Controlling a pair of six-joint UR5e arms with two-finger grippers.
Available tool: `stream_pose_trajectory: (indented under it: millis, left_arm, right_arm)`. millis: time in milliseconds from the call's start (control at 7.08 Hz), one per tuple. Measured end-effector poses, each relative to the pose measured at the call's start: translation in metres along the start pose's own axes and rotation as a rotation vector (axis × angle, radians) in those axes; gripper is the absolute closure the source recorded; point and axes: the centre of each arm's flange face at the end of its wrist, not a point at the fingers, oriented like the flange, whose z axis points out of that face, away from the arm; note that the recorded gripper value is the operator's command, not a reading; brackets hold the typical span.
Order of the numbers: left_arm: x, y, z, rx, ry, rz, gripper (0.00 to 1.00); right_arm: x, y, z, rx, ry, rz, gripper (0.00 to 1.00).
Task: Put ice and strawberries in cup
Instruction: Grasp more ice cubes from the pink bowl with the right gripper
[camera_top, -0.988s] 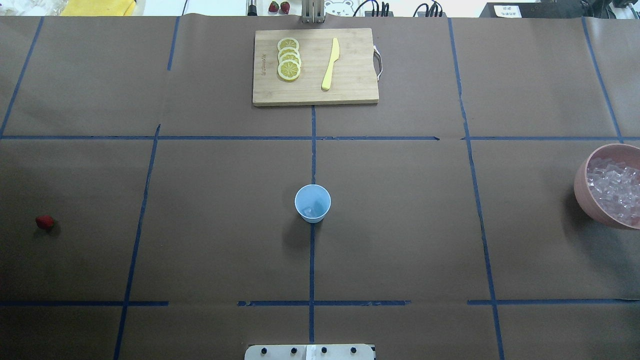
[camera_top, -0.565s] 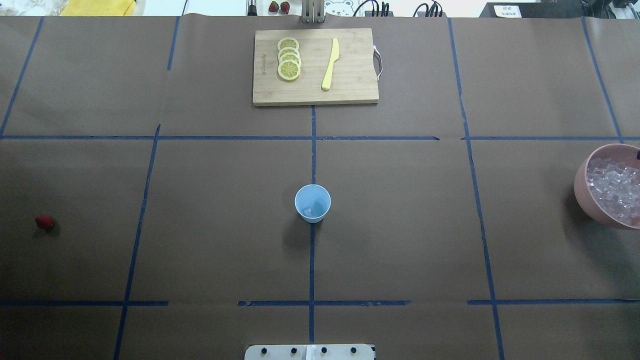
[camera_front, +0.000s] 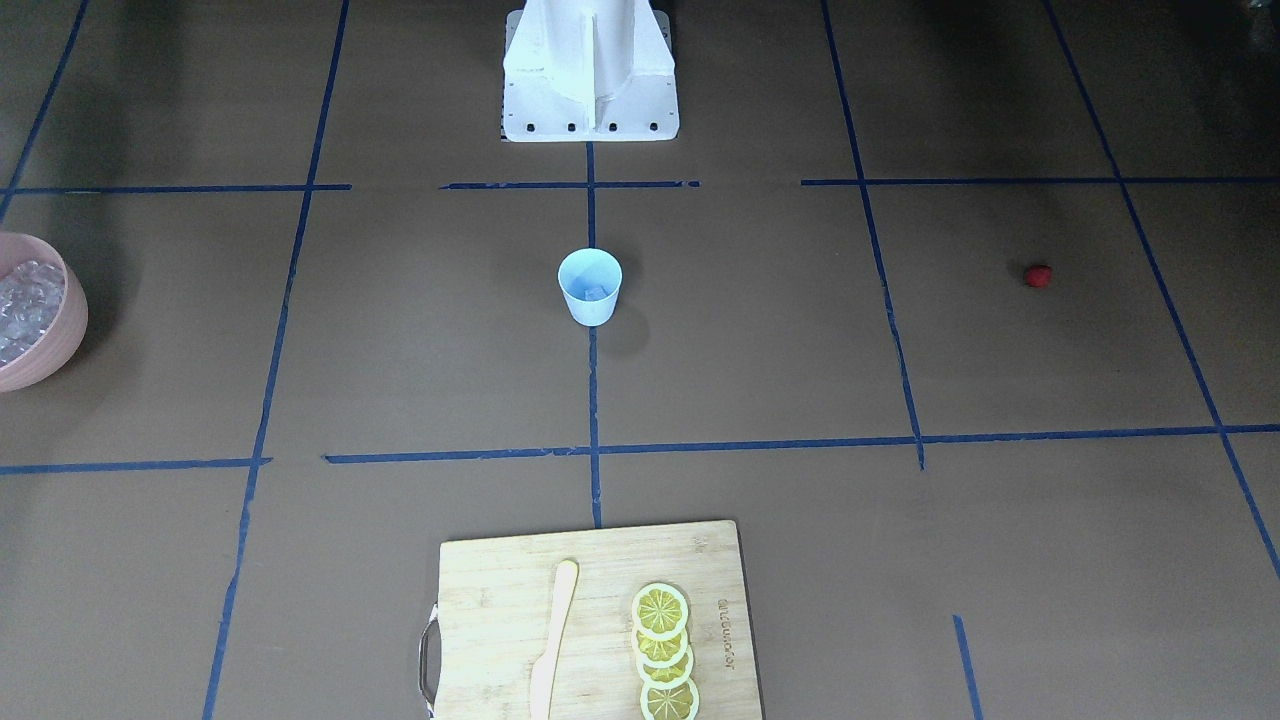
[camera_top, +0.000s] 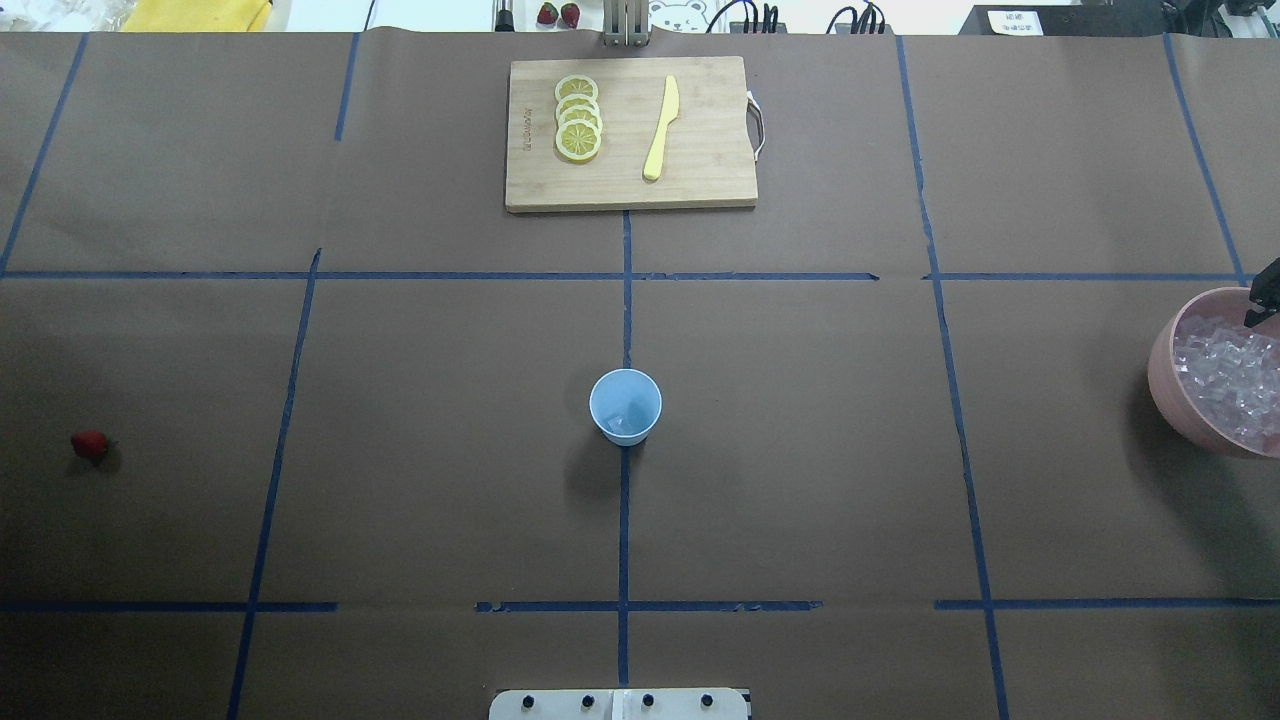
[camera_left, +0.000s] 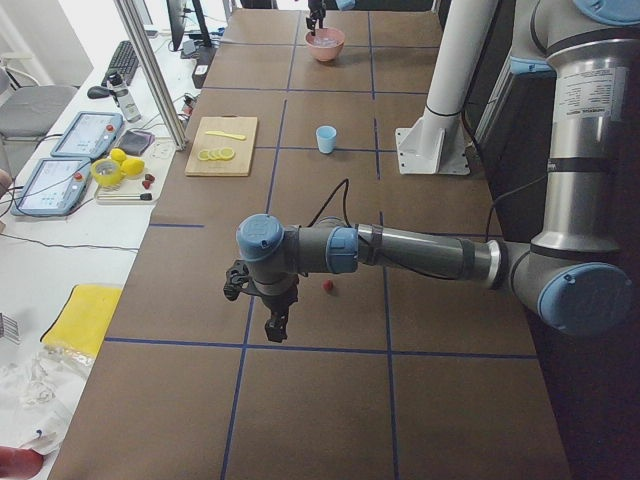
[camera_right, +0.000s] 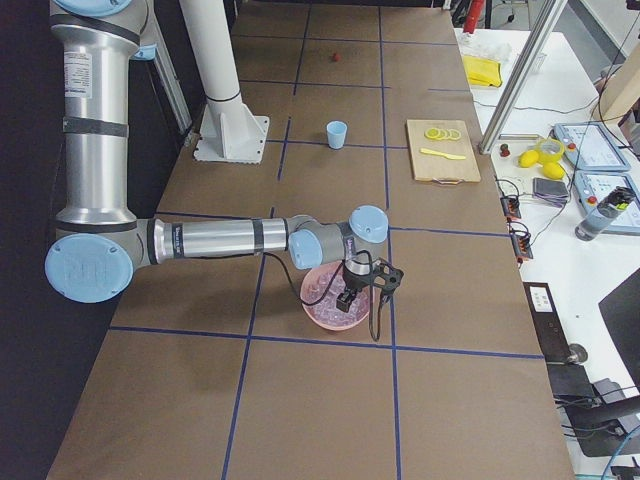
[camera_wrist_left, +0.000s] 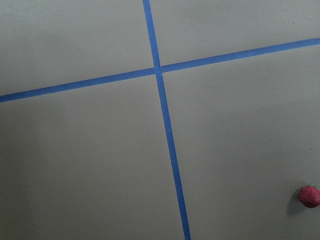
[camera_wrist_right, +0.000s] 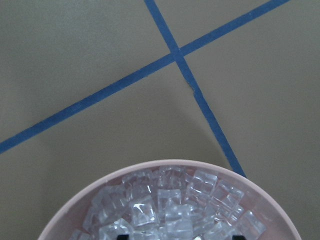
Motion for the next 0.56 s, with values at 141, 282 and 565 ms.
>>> stream_pose_trajectory:
  millis: [141,282,565]
  left_arm:
    - [0.0013,0.0041,-0.0006,0.001,0.000,0.001,0.00]
    - [0.0027,0.0079,-0.0013,0.003,-0.001,0.003,0.00]
    - [0.0037,0.0109,-0.0019,0.004,-0.001,0.002,0.00]
  right_arm:
    - [-0.0031,0.0017,0.0043,-0.004,0.003,-0.010,0.26]
    - [-0.0045,0.0026,0.0064,-0.006,0.005,-0.014,0.26]
    - [-0.0036,0.0020,0.0102,-0.008,0.007,-0.017,0.26]
